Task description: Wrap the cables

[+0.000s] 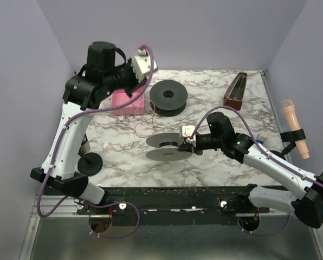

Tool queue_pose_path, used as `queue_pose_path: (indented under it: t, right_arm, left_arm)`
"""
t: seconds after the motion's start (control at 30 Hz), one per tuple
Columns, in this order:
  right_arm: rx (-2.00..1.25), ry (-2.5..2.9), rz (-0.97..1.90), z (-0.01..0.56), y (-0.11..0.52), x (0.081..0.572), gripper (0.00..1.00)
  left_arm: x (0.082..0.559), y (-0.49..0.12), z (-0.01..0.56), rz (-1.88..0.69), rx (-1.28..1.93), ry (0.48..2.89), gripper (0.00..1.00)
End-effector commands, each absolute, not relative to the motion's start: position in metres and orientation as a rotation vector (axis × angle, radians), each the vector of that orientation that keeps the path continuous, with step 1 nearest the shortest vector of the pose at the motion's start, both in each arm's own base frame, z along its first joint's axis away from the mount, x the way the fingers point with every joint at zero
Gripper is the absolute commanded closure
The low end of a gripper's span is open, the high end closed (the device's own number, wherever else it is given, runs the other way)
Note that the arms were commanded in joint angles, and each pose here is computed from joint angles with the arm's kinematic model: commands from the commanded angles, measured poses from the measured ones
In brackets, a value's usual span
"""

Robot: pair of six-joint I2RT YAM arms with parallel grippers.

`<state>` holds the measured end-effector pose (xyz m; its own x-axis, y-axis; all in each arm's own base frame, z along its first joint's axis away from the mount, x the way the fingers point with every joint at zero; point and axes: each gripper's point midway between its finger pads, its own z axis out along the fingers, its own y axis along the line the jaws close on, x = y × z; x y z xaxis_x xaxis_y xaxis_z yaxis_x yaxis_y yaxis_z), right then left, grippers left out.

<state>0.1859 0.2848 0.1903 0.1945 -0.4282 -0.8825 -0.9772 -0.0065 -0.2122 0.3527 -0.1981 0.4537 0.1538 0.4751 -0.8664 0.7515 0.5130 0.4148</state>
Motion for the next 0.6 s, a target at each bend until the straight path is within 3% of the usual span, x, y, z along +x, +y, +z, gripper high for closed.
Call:
queue_pose_path:
  t: [0.0,0.23,0.4,0.57]
  right_arm:
    - [-1.573,1.267,0.744,0.204,0.292,0.194,0.99]
    - [-1.571,1.267,0.752,0.206,0.291,0.192,0.99]
    - [-1.569,1.273,0.751,0.204,0.292,0.193,0.99]
    - [-1.562,1.274,0.757,0.208,0.293,0.193,0.88]
  left_arm:
    - [0.227,-0.227,0.381,-0.677,1.524,1.504,1.0]
    - [0.204,-0.234,0.306,-0.837,1.602,1.669,1.0]
    - [0.216,-0.245,0.26,-0.831,1.567,1.763,1.0]
    - [0.211,-0.256,0.246,-0.903,1.559,1.77,1.0]
